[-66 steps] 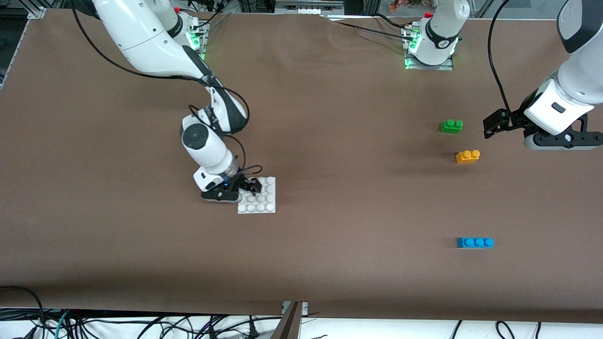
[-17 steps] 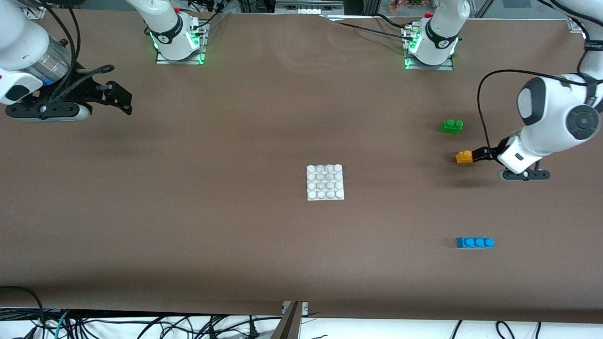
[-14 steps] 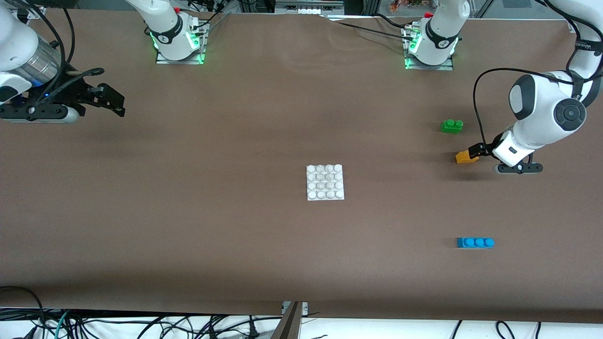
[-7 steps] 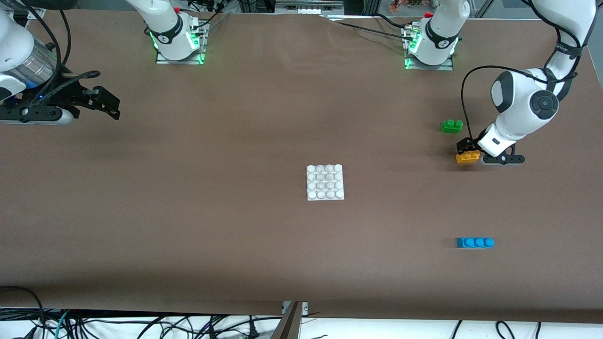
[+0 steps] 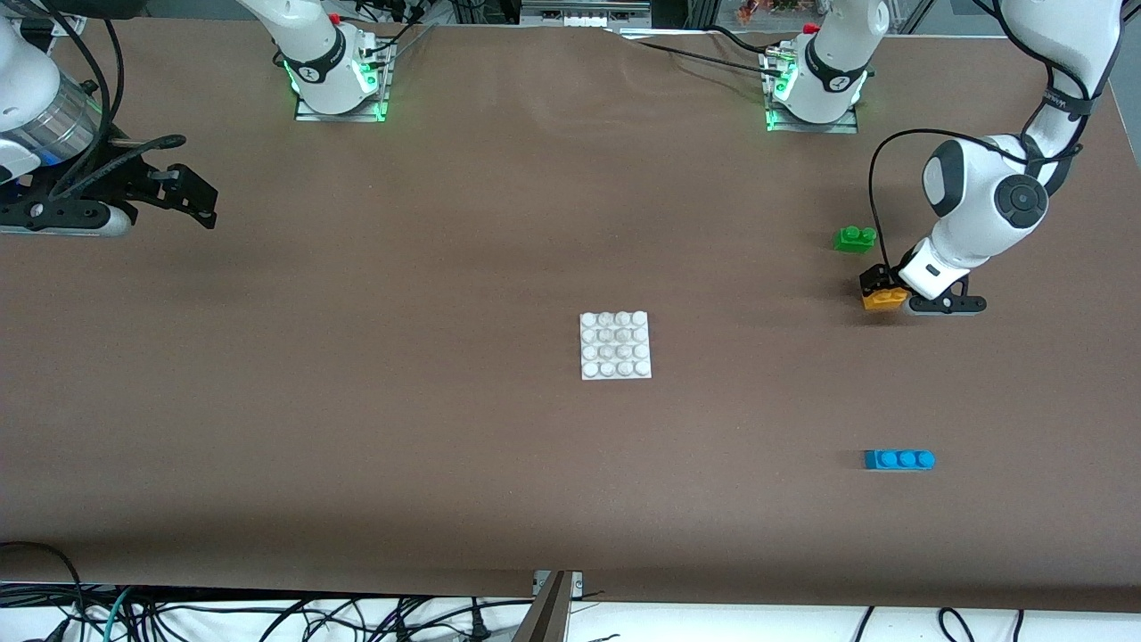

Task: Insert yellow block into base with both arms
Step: 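Close the left gripper on the yellow block and lift it, then carry the yellow block over the white base plate with the left gripper, then lower the yellow block and press it onto the base plate studs, then open the left gripper and lift it off the yellow block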

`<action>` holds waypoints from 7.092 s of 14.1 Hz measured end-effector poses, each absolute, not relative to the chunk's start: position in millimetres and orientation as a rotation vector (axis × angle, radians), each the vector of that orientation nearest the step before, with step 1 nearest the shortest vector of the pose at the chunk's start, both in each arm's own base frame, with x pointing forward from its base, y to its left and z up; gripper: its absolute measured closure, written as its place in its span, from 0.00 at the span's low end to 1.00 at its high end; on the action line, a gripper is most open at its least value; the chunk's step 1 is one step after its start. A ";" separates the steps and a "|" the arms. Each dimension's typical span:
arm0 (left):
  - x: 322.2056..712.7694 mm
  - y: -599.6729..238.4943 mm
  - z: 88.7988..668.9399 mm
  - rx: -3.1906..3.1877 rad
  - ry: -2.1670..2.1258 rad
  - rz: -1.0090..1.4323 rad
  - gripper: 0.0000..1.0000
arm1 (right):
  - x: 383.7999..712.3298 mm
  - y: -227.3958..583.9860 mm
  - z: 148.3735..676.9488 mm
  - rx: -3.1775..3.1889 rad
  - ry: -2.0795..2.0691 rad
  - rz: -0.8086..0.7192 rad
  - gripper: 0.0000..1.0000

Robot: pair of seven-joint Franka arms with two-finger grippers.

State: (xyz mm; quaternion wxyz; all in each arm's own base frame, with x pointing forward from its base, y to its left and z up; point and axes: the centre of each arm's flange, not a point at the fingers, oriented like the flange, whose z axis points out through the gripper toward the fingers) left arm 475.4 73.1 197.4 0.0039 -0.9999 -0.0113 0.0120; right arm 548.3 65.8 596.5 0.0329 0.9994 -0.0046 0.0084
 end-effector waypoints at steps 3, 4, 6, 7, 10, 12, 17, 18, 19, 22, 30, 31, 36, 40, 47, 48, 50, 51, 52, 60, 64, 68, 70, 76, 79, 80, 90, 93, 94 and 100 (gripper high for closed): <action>475.5 73.0 196.4 -3.134 -0.035 0.036 0.13 | 548.3 65.5 596.7 3.073 -0.014 0.027 0.01; 475.7 73.0 196.6 -3.134 -0.035 0.033 0.23 | 548.4 65.5 597.0 3.073 -0.014 0.028 0.01; 476.7 73.1 198.7 -3.133 -0.033 0.025 0.33 | 548.6 65.2 598.6 3.073 -0.015 0.033 0.01; 477.0 73.2 199.4 -3.132 -0.033 0.022 0.33 | 548.7 64.8 599.7 3.073 -0.016 0.037 0.01; 481.0 71.9 211.8 -3.128 -0.026 0.022 0.33 | 549.1 63.8 601.9 3.072 -0.019 0.044 0.01; 488.7 58.8 236.9 -3.122 0.019 0.043 0.33 | 549.2 63.2 602.3 3.072 -0.020 0.045 0.01; 515.7 -24.1 320.1 -3.111 0.161 0.157 0.33 | 549.3 62.6 602.6 3.072 -0.022 0.046 0.00; 521.9 -50.8 336.7 -3.110 0.163 0.184 0.33 | 549.3 62.6 602.7 3.072 -0.022 0.046 0.01; 527.8 -80.1 353.3 -3.107 0.172 0.198 0.33 | 549.3 62.6 602.7 3.072 -0.022 0.047 0.01; 547.8 -153.3 386.0 -3.136 0.230 0.199 0.33 | 549.4 62.6 603.2 3.072 -0.022 0.048 0.01; 585.2 -339.2 345.3 -3.155 0.267 0.260 0.33 | 549.5 62.4 604.2 3.072 -0.023 0.051 0.01; 585.5 -357.1 328.6 -3.134 0.267 0.264 0.33 | 549.5 62.4 604.2 3.072 -0.023 0.052 0.01; 585.4 -413.3 276.0 -3.095 0.294 0.255 0.33 | 549.6 62.3 604.4 3.072 -0.023 0.052 0.00; 593.1 -419.7 262.0 -3.136 0.290 0.195 0.33 | 549.6 62.4 604.4 3.072 -0.023 0.052 0.01; 582.7 -436.2 233.8 -3.138 0.262 0.207 0.33 | 551.0 62.7 605.6 3.074 -0.022 0.073 0.00; 582.8 -435.4 230.5 -3.131 0.261 0.206 0.33 | 552.2 63.3 606.5 3.079 -0.022 0.089 0.00; 584.6 -433.4 227.5 -3.125 0.255 0.196 0.33 | 554.3 67.7 607.1 3.138 -0.036 0.109 0.01; 585.5 -433.7 227.7 -3.131 0.238 0.186 0.33 | 555.0 67.6 607.2 3.158 -0.045 0.113 0.00; 585.6 -434.3 227.8 -3.134 0.210 0.181 0.33 | 555.6 66.5 607.3 3.167 -0.052 0.115 0.00; 582.0 -438.6 223.2 -3.131 0.157 0.184 0.33 | 556.2 65.5 606.0 3.171 -0.057 0.112 0.01; 582.0 -439.0 222.7 -3.132 0.155 0.181 0.33 | 556.2 65.5 605.9 3.171 -0.057 0.112 0.01; 582.7 -441.7 209.5 -3.149 0.136 0.161 0.33 | 556.2 65.4 605.9 3.171 -0.057 0.112 0.00; 582.6 -441.9 207.5 -3.150 0.124 0.161 0.33 | 556.2 65.4 605.9 3.171 -0.057 0.112 0.01; 582.9 -440.9 204.9 -3.147 0.120 0.164 0.10 | 556.2 65.4 605.9 3.171 -0.057 0.112 0.01; 586.3 -435.3 214.5 -3.126 0.107 0.188 0.00 | 556.2 65.4 606.0 3.171 -0.057 0.113 0.01; 588.0 -432.4 225.8 -3.111 0.100 0.203 0.00 | 556.2 65.4 606.0 3.171 -0.057 0.113 0.00; 646.4 -246.1 454.8 -3.112 -0.316 0.195 0.00 | 556.2 65.5 606.6 3.171 -0.057 0.116 0.01; 642.8 -185.2 495.8 -3.103 -0.230 0.235 0.00 | 556.2 66.0 606.7 3.171 -0.056 0.116 0.01; 639.3 -168.0 510.5 -3.103 -0.188 0.240 0.00 | 556.2 66.1 606.7 3.171 -0.055 0.117 0.01; 602.6 -70.3 599.2 -3.113 0.102 0.206 0.00 | 556.2 66.3 606.8 3.171 -0.055 0.118 0.01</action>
